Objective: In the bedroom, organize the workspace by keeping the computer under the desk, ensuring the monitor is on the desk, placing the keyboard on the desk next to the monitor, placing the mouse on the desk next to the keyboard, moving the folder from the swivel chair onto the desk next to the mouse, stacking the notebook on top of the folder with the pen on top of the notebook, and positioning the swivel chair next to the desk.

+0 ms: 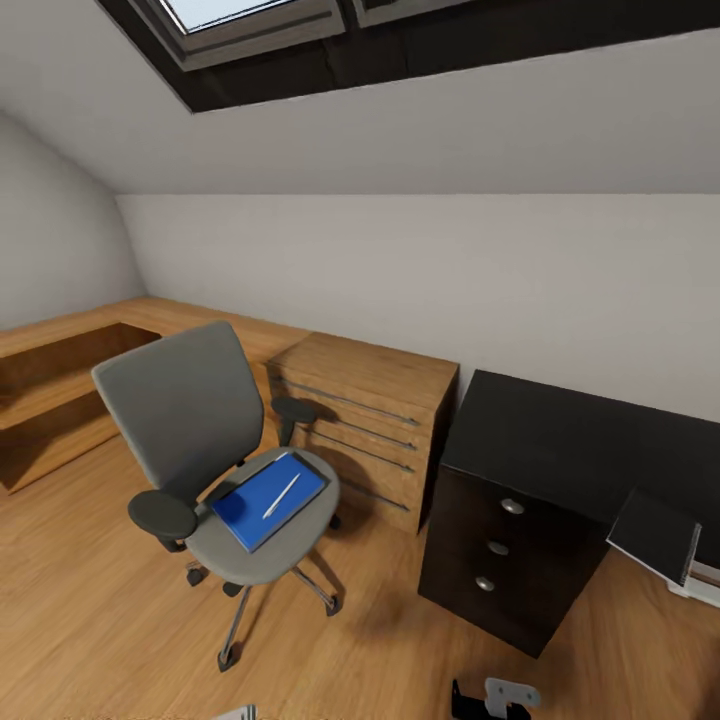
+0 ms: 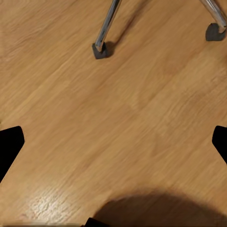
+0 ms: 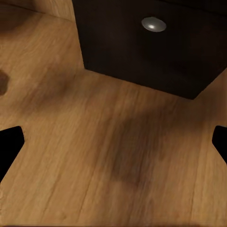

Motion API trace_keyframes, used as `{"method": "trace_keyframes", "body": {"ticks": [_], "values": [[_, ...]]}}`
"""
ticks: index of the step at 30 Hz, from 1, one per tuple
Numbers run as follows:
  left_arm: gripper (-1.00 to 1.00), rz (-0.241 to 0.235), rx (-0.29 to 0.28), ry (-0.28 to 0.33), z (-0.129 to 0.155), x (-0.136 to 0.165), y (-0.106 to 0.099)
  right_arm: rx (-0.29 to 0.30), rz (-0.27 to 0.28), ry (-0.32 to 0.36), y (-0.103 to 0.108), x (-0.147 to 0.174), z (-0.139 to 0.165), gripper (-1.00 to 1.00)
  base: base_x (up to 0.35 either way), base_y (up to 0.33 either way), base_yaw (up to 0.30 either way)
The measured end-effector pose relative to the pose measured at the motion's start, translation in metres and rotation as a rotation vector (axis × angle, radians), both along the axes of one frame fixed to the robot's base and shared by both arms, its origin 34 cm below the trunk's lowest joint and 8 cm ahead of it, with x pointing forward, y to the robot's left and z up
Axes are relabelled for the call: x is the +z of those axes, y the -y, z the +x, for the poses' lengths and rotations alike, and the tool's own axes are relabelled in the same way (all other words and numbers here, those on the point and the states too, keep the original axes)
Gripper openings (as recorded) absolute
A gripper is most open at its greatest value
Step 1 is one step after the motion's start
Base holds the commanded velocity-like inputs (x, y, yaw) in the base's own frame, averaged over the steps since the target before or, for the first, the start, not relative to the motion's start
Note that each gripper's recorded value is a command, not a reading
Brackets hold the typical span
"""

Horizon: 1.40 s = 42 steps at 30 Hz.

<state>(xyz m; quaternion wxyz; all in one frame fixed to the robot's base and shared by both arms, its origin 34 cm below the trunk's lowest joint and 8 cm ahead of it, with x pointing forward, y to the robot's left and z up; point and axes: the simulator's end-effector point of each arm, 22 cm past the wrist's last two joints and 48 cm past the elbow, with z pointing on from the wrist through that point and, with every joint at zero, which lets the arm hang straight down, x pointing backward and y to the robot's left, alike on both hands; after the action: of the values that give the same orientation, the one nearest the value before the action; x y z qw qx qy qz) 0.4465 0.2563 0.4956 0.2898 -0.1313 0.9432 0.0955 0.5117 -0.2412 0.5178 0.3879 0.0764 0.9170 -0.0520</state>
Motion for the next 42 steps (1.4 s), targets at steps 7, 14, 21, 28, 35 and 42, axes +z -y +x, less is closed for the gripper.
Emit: {"method": "trace_keyframes", "body": {"ticks": [7,14,21,28,35,42], "values": [[1.0,0.0,0.001,-0.01,-0.003,-0.003,0.0,0.002,0.0,-0.009,0.0,-0.004,-0.003,1.0,0.0,0.264,0.14],[1.0,0.0,0.0,-0.02,-0.006,-0.006,0.0,0.002,-0.001,-0.019,0.0,-0.007,-0.006,1.0,0.0,0.066,0.146],[1.0,0.0,0.0,-0.028,-0.009,-0.009,0.0,-0.001,0.002,0.001,-0.002,-0.006,-0.005,1.0,0.0,0.002,0.186],[1.0,0.0,0.0,-0.033,-0.011,-0.01,0.0,-0.004,0.002,-0.001,-0.002,-0.007,-0.006,1.0,0.0,0.0,0.243],[1.0,0.0,0.001,-0.037,-0.012,-0.011,0.0,-0.004,0.002,-0.004,-0.002,-0.009,-0.007,1.0,0.0,0.0,0.252],[1.0,0.001,0.002,-0.04,-0.013,-0.012,-0.001,-0.003,0.001,-0.008,-0.002,-0.01,-0.008,1.0,-0.013,0.048,0.252]]}}
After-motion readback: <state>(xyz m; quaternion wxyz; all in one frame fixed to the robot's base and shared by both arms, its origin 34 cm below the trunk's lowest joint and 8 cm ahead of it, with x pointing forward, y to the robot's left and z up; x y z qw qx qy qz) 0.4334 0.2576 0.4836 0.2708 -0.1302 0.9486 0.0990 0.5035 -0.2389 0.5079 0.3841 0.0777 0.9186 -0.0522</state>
